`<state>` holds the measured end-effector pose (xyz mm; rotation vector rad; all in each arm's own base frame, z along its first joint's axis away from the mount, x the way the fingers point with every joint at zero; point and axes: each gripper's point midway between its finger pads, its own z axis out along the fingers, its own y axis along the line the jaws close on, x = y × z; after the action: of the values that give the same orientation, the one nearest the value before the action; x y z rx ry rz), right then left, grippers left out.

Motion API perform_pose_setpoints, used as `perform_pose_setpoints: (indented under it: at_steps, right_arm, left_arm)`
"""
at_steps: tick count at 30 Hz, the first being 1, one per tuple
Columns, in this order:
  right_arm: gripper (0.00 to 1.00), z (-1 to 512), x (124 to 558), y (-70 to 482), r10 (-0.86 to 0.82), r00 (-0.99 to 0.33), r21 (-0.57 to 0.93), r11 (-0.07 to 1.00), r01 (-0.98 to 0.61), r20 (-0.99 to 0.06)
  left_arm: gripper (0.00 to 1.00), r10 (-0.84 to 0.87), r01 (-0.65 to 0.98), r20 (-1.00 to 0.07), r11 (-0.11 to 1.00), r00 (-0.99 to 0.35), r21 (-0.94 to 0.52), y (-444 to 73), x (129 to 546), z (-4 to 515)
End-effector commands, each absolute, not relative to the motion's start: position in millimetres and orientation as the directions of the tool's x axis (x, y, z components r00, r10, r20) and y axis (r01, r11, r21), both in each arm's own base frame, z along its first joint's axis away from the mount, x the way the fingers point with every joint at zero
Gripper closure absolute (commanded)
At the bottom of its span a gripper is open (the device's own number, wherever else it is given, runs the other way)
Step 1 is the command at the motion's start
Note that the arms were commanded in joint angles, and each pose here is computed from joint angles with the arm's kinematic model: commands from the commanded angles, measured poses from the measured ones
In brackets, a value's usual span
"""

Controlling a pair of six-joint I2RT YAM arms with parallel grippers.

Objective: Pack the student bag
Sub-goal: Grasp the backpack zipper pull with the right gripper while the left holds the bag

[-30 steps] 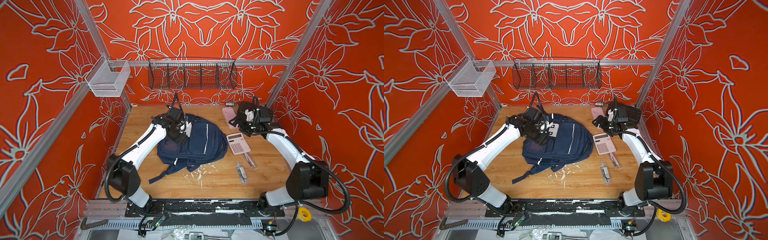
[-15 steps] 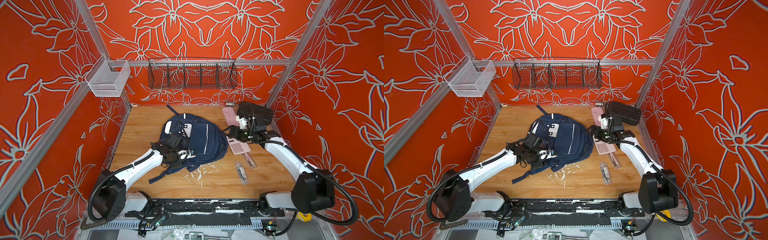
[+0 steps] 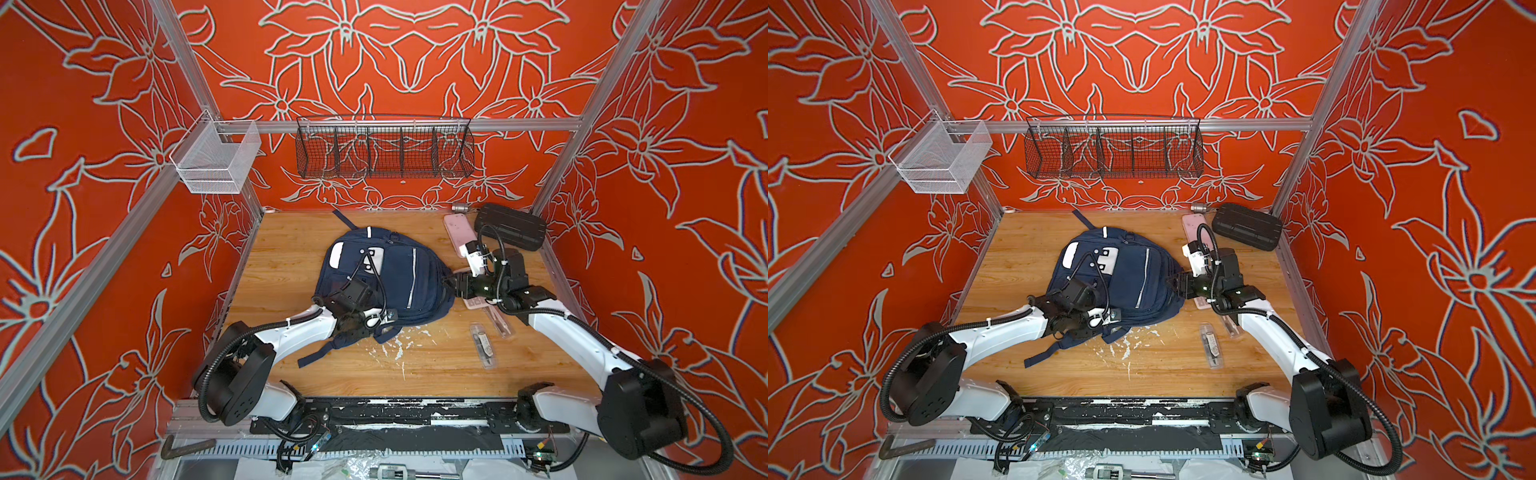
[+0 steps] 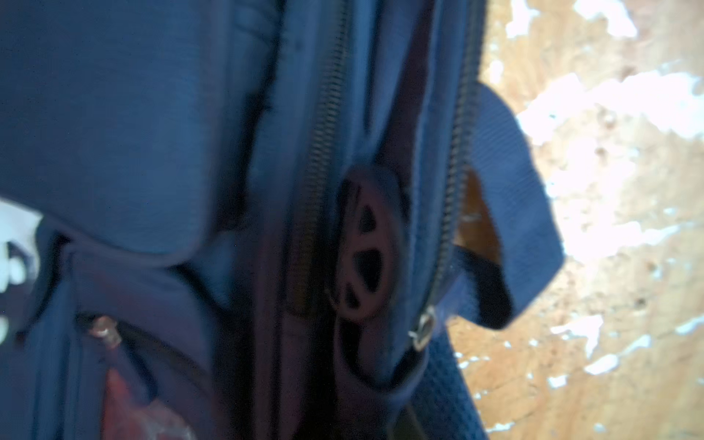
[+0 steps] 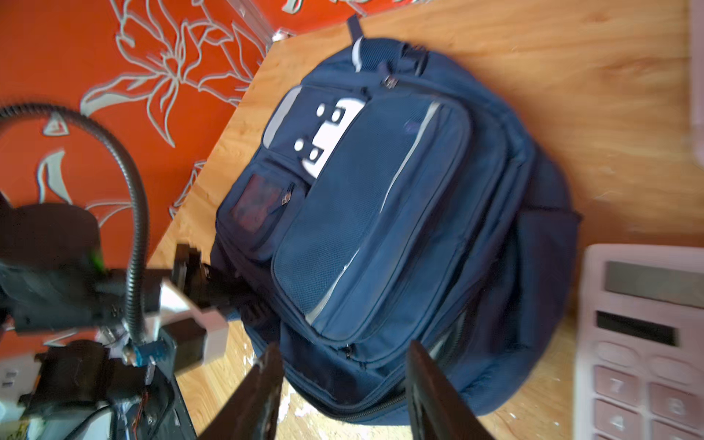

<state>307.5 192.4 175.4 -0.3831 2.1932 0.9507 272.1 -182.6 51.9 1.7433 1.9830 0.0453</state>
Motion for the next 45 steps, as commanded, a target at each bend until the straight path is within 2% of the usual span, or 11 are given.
perform_pose_setpoints:
  at_steps: [1, 5, 7, 9, 14, 19, 25, 32, 37, 45]
  right_arm:
    - [0.55, 195.4, 292.9, 215.0, -0.078, -0.528, 0.397, 0.570, -0.719, -0.846]
    - [0.61, 191.8, 268.0, 242.1, -0.197, -0.386, 0.265, 0.456, -0.850, -0.901]
    - [0.66, 187.6, 254.4, 259.5, -0.264, -0.341, 0.225, 0.388, -0.894, -0.902]
    - [0.67, 189.3, 244.2, 274.8, -0.281, -0.302, 0.204, 0.331, -0.921, -0.911]
    - [0.67, 196.6, 232.4, 281.3, -0.206, -0.188, 0.120, 0.302, -0.946, -0.960]
    - [0.70, 192.7, 219.6, 291.2, -0.251, -0.147, 0.077, 0.269, -0.960, -0.957]
    - [0.72, 181.3, 227.2, 302.9, -0.299, -0.044, -0.073, 0.370, -0.926, -0.953]
    - [0.71, 174.9, 253.9, 285.1, -0.357, -0.006, -0.197, 0.530, -0.825, -0.934]
    - [0.72, 180.4, 267.5, 275.4, -0.368, 0.006, -0.243, 0.599, -0.763, -0.930]
    - [0.73, 187.1, 287.3, 270.3, -0.368, 0.005, -0.270, 0.673, -0.688, -0.930]
  left_arm:
    - [1.00, 0.924, 0.928, -0.376, 0.198, -0.069, 0.316, -191.3, 270.2, 66.4]
    - [1.00, 0.902, 0.942, -0.419, 0.225, -0.106, 0.247, -199.4, 263.5, 91.8]
    - [1.00, 0.889, 0.943, -0.434, 0.258, -0.146, 0.211, -203.6, 264.4, 103.3]
    - [1.00, 0.862, 0.934, -0.452, 0.326, -0.229, 0.149, -208.8, 266.4, 113.4]
    - [1.00, 0.783, 0.912, -0.527, 0.409, -0.330, 0.037, -231.1, 273.6, 138.3]
    - [1.00, 0.709, 0.883, -0.580, 0.468, -0.402, -0.041, -246.1, 283.9, 158.7]
    - [1.00, 0.625, 0.831, -0.589, 0.533, -0.513, -0.159, -262.9, 294.5, 178.9]
    - [1.00, 0.556, 0.779, -0.569, 0.561, -0.606, -0.281, -279.3, 297.2, 194.8]
    - [1.00, 0.548, 0.734, -0.502, 0.593, -0.669, -0.331, -284.9, 298.1, 193.6]
    - [1.00, 0.532, 0.724, -0.501, 0.586, -0.683, -0.364, -297.6, 297.7, 193.0]
